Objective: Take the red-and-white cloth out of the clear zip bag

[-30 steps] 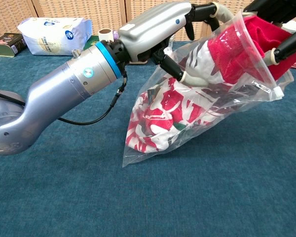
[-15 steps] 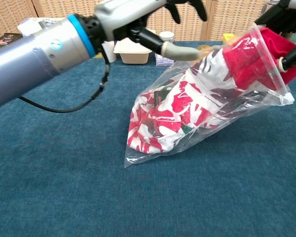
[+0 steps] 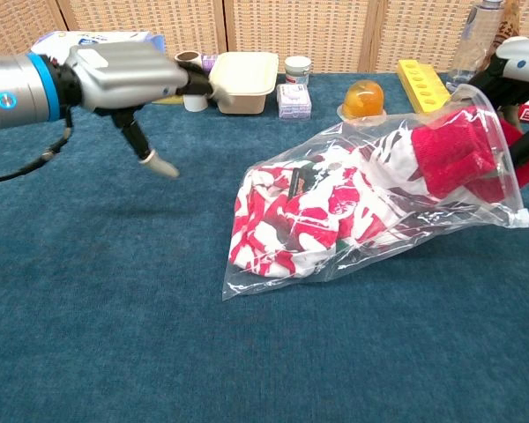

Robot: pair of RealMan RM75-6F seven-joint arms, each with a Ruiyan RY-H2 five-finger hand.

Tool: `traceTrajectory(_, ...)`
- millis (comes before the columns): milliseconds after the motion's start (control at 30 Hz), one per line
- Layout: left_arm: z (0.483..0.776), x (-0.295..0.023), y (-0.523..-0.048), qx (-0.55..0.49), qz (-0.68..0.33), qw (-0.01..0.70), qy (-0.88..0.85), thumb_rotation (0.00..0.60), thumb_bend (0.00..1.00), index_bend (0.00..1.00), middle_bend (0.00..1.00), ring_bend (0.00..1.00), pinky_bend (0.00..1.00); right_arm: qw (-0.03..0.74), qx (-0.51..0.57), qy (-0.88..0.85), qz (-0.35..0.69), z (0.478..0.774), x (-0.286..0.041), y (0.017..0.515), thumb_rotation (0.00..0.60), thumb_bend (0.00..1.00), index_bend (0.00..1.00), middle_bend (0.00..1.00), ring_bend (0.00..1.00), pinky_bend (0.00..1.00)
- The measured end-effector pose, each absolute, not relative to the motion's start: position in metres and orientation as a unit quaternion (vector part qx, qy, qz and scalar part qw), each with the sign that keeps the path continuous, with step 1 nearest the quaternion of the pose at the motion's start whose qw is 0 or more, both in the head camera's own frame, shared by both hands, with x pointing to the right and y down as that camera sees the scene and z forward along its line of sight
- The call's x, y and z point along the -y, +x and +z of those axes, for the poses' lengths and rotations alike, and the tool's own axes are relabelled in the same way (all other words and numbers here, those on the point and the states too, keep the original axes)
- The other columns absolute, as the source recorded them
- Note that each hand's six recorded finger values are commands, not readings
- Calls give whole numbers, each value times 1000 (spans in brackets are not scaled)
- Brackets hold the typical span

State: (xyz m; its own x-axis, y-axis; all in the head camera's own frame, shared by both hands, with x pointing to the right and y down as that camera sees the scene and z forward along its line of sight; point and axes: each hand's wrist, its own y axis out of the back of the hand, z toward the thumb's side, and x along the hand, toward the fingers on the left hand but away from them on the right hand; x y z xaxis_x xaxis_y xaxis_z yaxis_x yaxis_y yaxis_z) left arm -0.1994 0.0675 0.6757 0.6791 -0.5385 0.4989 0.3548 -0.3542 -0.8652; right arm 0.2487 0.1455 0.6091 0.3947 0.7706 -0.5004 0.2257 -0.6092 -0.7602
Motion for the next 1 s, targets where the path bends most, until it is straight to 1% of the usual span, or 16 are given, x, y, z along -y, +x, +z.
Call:
traceTrajectory(167, 691, -66, -209, -36, -429, 556, -711, 518, 92, 105, 162, 53, 226, 300, 314, -782, 447, 616, -148, 244, 600, 310, 727, 594, 697, 619)
traceTrajectory(333, 702, -66, -193, -49, -418, 555, -717, 515, 110, 109, 162, 52, 226, 300, 313, -782, 447, 618, -148, 242, 600, 310, 728, 594, 696, 619)
traceTrajectory(533, 713, -68, -172, -61, -398, 554, -729, 516, 164, 148, 162, 52, 227, 299, 312, -784, 446, 618, -149, 242, 600, 310, 728, 594, 696, 619)
traceTrajectory(667, 722, -72, -152, -59, -386, 553, -736, 519, 223, 214, 162, 52, 226, 298, 313, -783, 447, 617, -149, 244, 600, 309, 728, 594, 695, 619)
traceTrajectory(733, 727, -73, -141, -57, -380, 553, -739, 535, 258, 254, 162, 53, 226, 297, 313, -783, 447, 617, -149, 245, 600, 308, 728, 594, 695, 619)
traceTrajectory(767, 728, -74, -139, -57, -378, 554, -739, 557, 282, 279, 162, 53, 226, 296, 314, -783, 448, 617, -149, 246, 600, 308, 728, 594, 695, 618)
traceTrajectory(867, 733, -74, -130, -53, -374, 556, -740, 588, 335, 323, 162, 52, 226, 296, 315, -782, 449, 616, -149, 248, 600, 308, 728, 595, 695, 618)
traceTrajectory(933, 736, -74, -125, -50, -374, 554, -742, 599, 359, 364, 162, 52, 228, 296, 316, -781, 450, 615, -149, 250, 600, 307, 728, 595, 695, 617)
traceTrajectory(1000, 739, -74, -121, -47, -374, 552, -744, 600, 392, 430, 162, 53, 239, 296, 317, -780, 451, 615, -149, 251, 600, 307, 728, 594, 695, 617)
